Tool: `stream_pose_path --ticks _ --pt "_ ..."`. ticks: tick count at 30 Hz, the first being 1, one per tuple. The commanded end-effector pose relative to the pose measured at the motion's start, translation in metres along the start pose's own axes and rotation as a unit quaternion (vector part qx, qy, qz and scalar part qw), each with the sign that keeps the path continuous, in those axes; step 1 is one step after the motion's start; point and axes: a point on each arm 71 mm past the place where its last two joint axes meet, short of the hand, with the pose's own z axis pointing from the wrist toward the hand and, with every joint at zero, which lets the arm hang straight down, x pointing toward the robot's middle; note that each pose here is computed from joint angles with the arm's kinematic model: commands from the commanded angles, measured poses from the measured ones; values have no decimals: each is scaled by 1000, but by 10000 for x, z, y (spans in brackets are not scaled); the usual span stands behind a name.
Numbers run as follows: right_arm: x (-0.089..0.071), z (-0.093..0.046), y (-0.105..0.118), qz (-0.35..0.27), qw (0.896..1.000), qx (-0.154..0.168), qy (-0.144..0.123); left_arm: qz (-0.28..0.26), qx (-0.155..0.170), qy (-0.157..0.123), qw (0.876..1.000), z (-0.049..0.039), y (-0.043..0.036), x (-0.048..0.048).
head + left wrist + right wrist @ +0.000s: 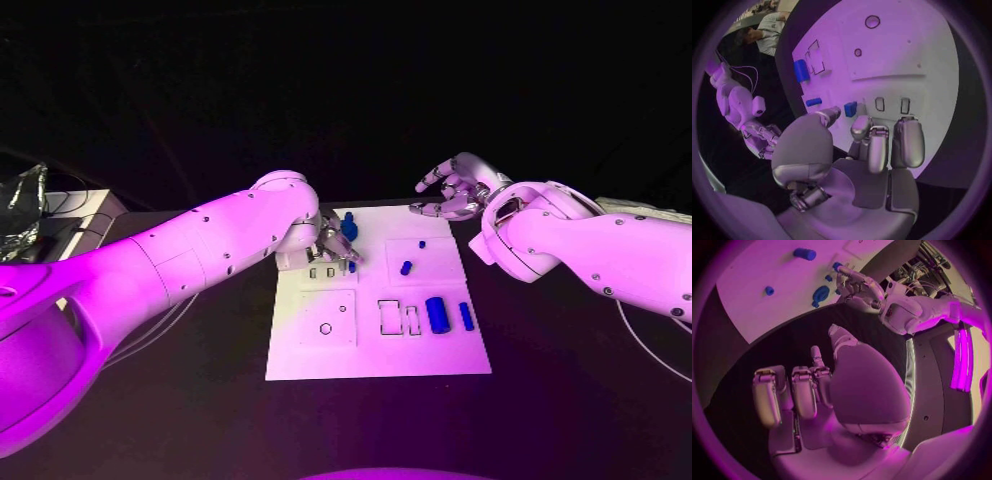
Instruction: Assemble the parts on the task board
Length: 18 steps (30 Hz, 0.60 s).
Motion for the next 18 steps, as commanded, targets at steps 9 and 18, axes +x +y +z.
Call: stream_pose_path --ticks 9,18 --pt "14 5 13 -3 1000 -2 6 4 1 8 1000 12 -15 10" --pt "29 13 29 -3 1000 -4 8 3 6 15 1000 38 -42 47"
